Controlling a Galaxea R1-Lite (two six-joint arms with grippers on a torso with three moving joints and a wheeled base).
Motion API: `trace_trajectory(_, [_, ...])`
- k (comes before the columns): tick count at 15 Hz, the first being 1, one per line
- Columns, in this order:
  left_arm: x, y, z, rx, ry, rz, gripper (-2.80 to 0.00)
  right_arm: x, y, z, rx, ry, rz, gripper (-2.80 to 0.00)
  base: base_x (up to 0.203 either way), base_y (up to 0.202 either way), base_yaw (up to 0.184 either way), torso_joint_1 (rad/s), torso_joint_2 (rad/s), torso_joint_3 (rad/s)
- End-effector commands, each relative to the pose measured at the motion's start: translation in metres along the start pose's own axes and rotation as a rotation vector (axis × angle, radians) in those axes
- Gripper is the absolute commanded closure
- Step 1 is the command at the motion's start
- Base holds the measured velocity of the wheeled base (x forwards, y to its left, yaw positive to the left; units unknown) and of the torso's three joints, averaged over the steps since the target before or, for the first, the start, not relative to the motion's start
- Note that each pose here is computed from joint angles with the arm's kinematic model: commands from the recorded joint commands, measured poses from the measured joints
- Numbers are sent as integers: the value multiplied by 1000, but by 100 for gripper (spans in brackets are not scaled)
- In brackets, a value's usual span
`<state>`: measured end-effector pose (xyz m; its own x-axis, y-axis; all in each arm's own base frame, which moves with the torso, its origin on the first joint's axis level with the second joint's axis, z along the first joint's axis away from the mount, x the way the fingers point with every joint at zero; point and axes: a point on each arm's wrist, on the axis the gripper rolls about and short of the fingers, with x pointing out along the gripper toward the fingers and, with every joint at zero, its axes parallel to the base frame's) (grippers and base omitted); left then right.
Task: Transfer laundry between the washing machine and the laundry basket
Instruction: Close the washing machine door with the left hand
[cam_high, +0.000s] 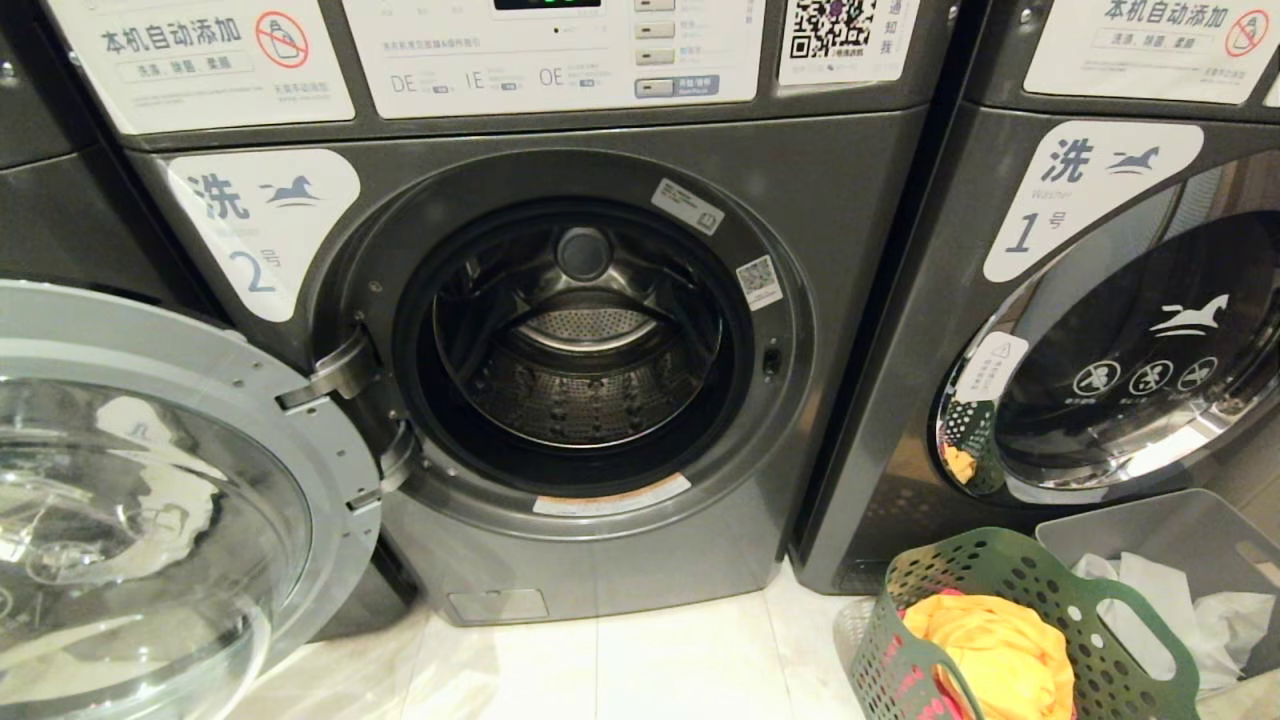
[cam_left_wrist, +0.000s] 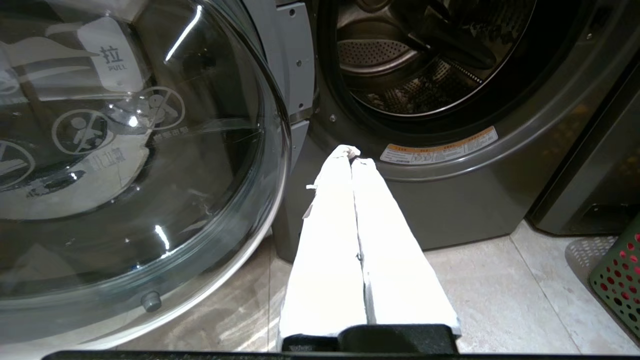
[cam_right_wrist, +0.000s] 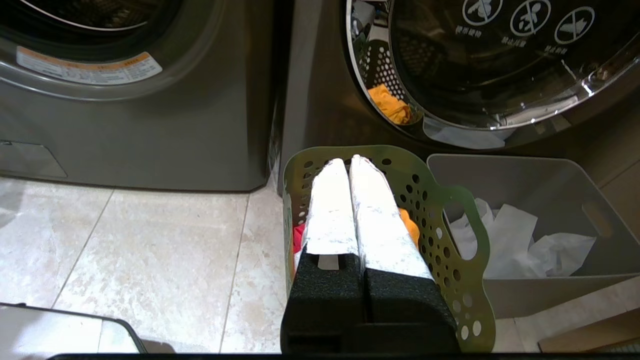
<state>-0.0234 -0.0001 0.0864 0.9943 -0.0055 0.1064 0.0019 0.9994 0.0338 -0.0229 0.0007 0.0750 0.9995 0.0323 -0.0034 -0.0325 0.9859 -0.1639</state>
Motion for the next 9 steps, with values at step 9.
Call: trace_trajectory(9, [2,0,-11,-3,39,-1,0,0,0,0,1,2,-3,0,0,0,0,3,1,203])
